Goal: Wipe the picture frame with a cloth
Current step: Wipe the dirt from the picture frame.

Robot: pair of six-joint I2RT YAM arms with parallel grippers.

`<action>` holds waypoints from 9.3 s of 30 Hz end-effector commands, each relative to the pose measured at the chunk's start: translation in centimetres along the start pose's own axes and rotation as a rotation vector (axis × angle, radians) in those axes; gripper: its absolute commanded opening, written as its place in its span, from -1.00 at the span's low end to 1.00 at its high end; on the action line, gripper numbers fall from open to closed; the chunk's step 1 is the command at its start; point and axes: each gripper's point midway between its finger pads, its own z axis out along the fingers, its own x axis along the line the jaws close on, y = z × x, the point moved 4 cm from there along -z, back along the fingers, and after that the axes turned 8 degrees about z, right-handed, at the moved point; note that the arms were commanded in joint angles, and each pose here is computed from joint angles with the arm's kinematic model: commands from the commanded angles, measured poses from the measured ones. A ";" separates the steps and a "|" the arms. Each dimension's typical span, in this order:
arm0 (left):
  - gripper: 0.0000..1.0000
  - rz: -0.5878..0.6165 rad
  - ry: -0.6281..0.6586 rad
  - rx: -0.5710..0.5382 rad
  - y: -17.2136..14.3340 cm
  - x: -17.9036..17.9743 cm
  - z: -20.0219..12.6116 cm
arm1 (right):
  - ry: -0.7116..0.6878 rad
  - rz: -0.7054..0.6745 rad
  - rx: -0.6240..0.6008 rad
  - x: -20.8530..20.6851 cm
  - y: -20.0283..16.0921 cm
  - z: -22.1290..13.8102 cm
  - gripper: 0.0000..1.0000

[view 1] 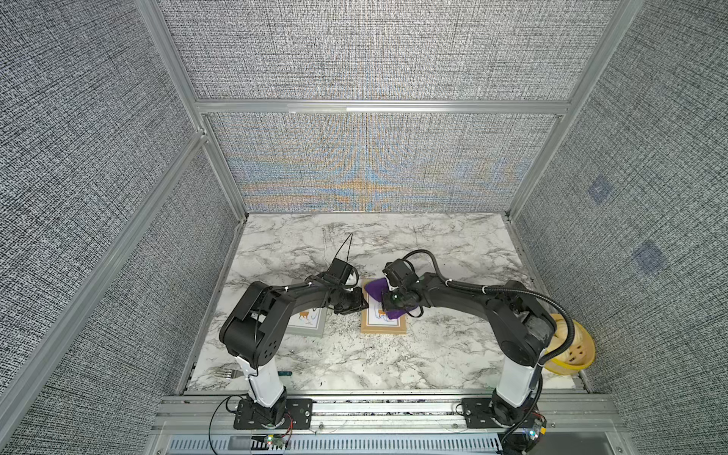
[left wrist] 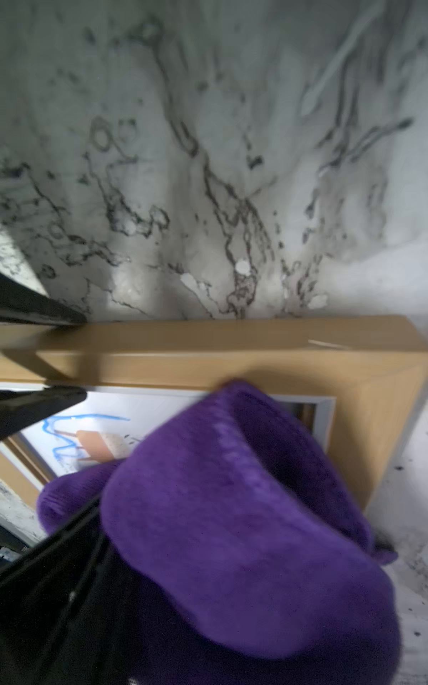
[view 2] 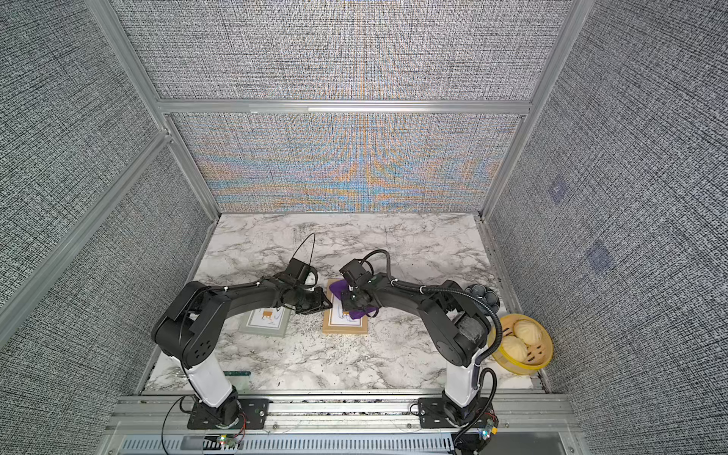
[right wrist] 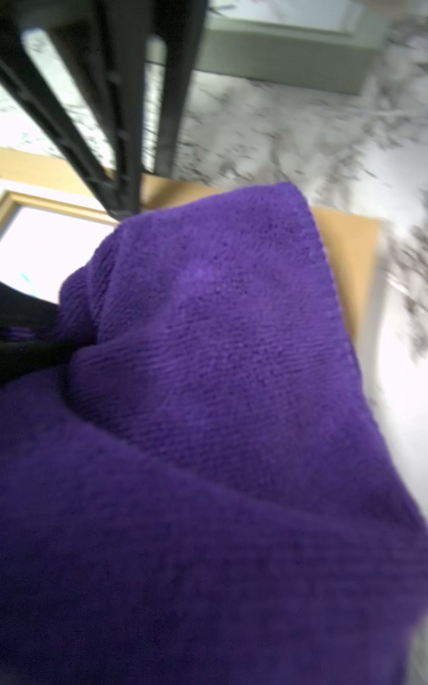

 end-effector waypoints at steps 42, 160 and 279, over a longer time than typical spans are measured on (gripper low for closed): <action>-0.75 -0.107 0.255 0.213 -5.6 4.8 -0.1 | -0.041 0.048 0.173 -0.5 -2.1 0.6 -1.00; -0.81 -0.105 0.273 0.212 -5.6 5.1 0.1 | -0.106 -0.083 0.221 0.5 -4.9 2.3 -1.00; -0.82 -0.087 0.279 0.213 -5.4 5.2 0.2 | -0.004 -0.247 0.252 -0.1 -6.2 1.5 -1.00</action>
